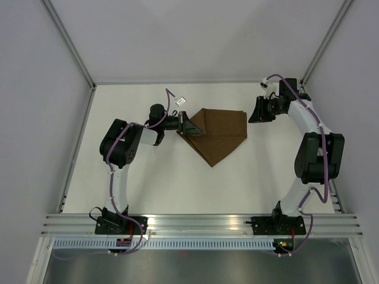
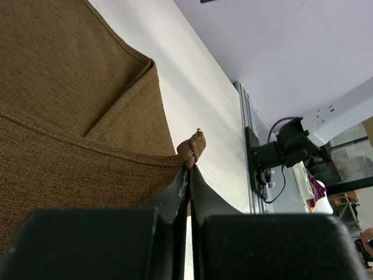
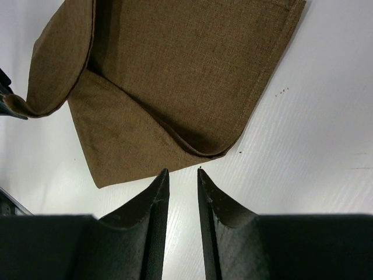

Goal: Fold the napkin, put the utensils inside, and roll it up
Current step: Fold the napkin

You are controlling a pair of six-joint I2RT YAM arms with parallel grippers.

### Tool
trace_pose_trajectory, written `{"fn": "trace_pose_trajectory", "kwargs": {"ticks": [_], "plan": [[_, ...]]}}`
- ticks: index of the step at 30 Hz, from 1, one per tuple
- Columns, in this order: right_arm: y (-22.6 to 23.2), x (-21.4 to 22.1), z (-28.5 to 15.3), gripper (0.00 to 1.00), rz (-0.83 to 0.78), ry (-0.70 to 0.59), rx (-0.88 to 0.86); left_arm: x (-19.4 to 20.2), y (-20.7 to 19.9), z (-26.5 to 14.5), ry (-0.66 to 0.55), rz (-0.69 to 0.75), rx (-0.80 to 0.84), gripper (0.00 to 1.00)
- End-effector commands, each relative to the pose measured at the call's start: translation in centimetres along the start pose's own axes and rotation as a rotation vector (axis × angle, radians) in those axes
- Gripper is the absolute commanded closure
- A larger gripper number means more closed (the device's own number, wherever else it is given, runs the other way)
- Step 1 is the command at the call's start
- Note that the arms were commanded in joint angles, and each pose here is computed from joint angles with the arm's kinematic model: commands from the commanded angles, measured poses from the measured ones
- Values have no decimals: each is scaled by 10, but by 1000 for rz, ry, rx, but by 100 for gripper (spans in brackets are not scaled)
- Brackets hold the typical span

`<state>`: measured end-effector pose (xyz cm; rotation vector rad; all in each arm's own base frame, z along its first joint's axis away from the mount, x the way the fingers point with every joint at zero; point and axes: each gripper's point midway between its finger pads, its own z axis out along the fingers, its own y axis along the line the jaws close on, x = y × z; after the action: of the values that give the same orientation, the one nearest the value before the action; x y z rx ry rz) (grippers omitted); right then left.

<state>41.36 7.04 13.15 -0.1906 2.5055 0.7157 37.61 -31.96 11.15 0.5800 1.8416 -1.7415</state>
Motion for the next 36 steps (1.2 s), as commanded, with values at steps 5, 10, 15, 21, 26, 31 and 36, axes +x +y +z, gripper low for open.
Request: {"fn": "trace_pose_trajectory", "kwargs": {"ticks": [5,10,15,21,26,31,36], "plan": [[5,-7,-3,68,-31,-27,11,5,-32,9,94,178,56,98],[6,-7,-1,68,-35,-24,12,18,-29,18,157,200,37,98],[6,-7,0,68,-41,-22,17,40,-20,26,235,176,-24,98],[8,-6,1,68,-44,-19,19,69,-7,33,294,163,-81,91],[9,-4,2,68,-48,-14,19,79,-7,38,302,170,-103,73],[9,-3,4,68,-53,-8,20,84,-10,43,307,192,-126,66],[10,-2,5,68,-61,-3,23,84,-17,48,303,227,-147,63]]}}
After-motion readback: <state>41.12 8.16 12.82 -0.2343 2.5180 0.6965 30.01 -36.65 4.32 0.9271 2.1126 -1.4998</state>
